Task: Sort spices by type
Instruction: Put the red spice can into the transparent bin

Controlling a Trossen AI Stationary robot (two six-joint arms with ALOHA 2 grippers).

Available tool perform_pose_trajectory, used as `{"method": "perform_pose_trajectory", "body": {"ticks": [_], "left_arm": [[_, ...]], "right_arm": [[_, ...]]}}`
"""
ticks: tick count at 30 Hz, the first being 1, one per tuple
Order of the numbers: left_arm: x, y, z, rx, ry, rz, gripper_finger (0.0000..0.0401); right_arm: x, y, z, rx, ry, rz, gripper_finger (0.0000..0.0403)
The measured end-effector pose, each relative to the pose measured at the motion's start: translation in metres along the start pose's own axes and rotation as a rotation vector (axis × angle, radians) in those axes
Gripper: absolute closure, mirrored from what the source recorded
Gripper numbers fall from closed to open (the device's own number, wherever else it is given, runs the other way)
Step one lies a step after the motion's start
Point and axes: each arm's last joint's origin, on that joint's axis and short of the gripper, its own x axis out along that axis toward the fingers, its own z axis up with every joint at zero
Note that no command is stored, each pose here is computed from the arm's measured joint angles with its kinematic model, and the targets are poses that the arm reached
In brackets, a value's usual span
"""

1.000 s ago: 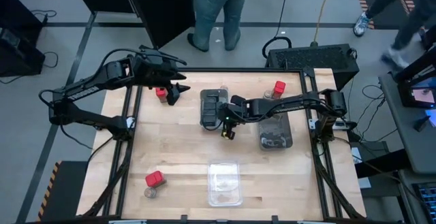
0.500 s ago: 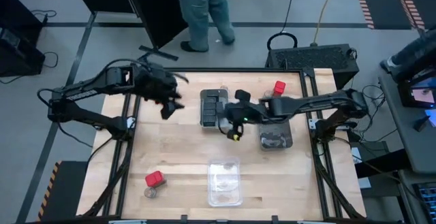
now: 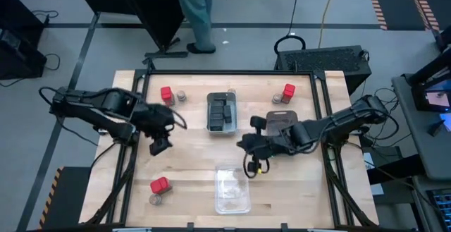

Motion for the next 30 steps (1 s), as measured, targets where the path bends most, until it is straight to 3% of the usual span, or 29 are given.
{"method": "perform_pose_trajectory", "body": {"ticks": [7,14,26,30], "left_arm": [[0.021,-0.022,-0.031,-0.132,0.115,-0.005,0.0163],[0.053,-0.035,-0.056,-0.210,0.217,0.085,0.0163],[0.105,-0.052,-0.063,-0.215,0.266,0.242,0.0163],[0.120,-0.056,-0.061,-0.283,0.278,0.274,0.0163]], "right_arm": [[-0.015,0.028,-0.014,0.016,0.046,0.036,0.0403],[-0.022,0.039,-0.023,0.060,0.089,0.054,0.0395],[-0.015,0.026,-0.019,0.052,0.079,-0.004,0.0288],[-0.015,0.026,-0.018,0.052,0.079,-0.004,0.0266]]}}
